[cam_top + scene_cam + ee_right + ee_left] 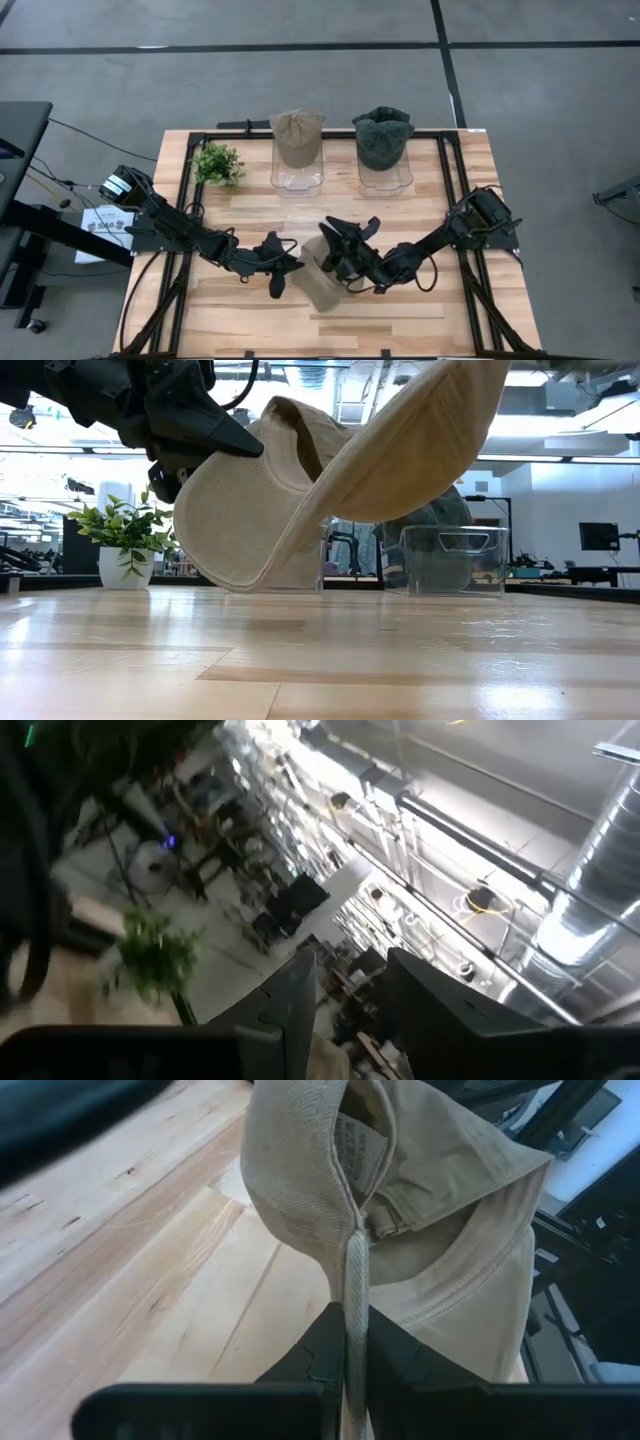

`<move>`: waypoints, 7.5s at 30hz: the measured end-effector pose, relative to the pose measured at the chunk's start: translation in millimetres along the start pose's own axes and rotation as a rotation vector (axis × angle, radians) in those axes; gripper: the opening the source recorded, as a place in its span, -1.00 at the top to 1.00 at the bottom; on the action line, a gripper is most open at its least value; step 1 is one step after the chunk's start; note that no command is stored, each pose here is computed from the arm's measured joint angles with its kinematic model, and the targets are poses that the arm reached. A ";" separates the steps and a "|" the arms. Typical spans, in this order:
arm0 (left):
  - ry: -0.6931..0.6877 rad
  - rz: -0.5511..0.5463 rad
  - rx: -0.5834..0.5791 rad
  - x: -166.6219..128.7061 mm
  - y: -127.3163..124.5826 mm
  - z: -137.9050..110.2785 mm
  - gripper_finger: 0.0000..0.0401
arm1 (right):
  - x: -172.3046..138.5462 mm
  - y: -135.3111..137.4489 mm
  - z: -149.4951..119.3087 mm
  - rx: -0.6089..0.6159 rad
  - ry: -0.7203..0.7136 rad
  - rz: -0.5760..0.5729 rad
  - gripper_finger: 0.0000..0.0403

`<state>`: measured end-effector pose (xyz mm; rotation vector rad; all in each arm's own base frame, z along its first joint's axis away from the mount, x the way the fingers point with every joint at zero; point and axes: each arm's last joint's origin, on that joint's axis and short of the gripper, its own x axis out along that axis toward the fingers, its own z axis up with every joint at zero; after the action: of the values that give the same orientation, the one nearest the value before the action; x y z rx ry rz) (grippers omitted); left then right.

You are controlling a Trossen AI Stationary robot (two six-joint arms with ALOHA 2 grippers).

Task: Pick & Place hat
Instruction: Put the brown cap into the left transparent bin

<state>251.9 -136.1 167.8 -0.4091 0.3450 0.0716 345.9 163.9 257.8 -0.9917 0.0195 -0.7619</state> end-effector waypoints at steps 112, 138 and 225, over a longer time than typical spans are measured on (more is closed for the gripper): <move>0.094 -0.769 0.341 -24.7 -46.7 -7.6 0.89 | -61.4 -16.0 54.5 -0.023 -0.723 1.257 -0.01; 0.043 -0.663 0.292 -20.6 -42.7 -2.3 0.89 | -57.5 -14.8 51.3 -0.093 -0.758 1.243 0.08; -0.301 -0.289 0.559 -87.3 -78.0 0.5 0.20 | 0.2 -28.1 11.7 0.167 -0.173 1.247 1.00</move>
<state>180.7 -207.3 227.6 0.1108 -0.0017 -0.2406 334.2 163.6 285.8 -0.6922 0.3815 0.4595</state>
